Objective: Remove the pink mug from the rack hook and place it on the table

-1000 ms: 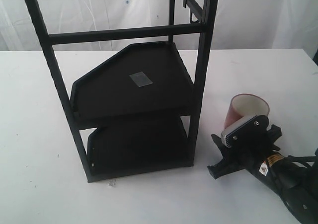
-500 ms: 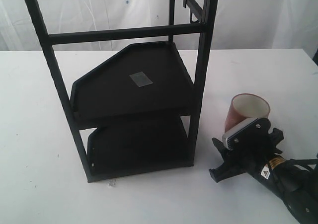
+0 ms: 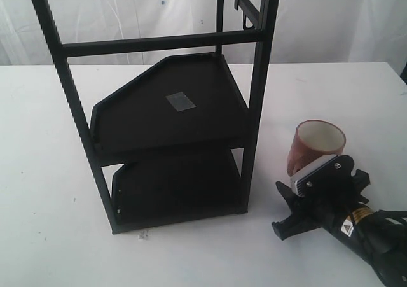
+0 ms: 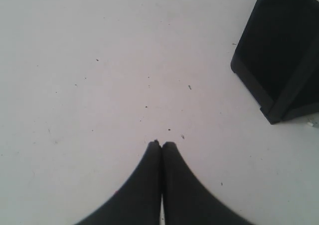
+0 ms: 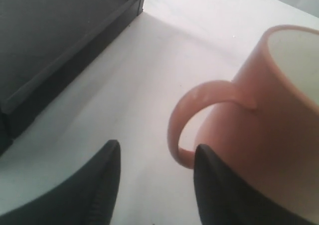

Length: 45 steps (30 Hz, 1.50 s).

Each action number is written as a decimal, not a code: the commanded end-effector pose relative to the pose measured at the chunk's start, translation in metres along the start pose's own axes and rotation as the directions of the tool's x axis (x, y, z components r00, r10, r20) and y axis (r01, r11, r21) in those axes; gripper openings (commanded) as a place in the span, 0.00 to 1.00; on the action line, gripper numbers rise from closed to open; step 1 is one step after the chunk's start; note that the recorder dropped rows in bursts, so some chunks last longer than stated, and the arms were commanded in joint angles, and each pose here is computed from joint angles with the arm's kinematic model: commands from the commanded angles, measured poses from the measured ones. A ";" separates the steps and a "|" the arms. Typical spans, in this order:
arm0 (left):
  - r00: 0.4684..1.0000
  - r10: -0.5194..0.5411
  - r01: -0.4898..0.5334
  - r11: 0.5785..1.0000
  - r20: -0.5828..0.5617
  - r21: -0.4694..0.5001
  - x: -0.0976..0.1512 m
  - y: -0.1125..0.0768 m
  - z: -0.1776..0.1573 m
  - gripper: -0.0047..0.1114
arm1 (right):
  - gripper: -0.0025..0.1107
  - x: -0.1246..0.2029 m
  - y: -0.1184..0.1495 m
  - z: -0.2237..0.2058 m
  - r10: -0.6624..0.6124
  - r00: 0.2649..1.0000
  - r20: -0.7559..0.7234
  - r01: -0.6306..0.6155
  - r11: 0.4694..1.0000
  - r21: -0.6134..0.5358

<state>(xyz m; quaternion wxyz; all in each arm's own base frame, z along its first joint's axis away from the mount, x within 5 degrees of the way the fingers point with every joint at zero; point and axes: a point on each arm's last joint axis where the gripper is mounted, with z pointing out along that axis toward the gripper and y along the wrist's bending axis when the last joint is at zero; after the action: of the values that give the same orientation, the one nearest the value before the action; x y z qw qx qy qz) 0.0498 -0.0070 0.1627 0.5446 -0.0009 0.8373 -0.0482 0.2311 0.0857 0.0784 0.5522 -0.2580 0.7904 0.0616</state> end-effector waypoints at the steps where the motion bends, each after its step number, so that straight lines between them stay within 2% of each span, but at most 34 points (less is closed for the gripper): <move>1: 1.000 -0.006 0.006 1.000 0.005 0.006 0.000 0.000 0.000 0.04 | 0.41 0.001 0.000 -0.004 0.011 1.000 -0.008 -0.011 1.000 0.006; 34: 1.000 -0.006 0.006 1.000 0.005 0.006 0.000 0.000 0.000 0.04 | 0.41 -0.005 0.000 -0.044 0.044 0.999 -0.005 -0.044 0.999 0.031; 45: 1.000 -0.006 0.006 1.000 0.005 0.006 0.000 0.000 0.000 0.04 | 0.41 -0.018 -0.004 -0.072 0.105 0.993 0.054 -0.109 0.991 0.082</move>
<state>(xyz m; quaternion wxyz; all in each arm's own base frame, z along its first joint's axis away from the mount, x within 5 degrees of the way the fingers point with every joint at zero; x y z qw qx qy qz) 0.0498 -0.0070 0.1627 0.5446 -0.0009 0.8373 -0.0482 0.1809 0.0633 0.1185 0.5712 -0.2015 0.7932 0.0635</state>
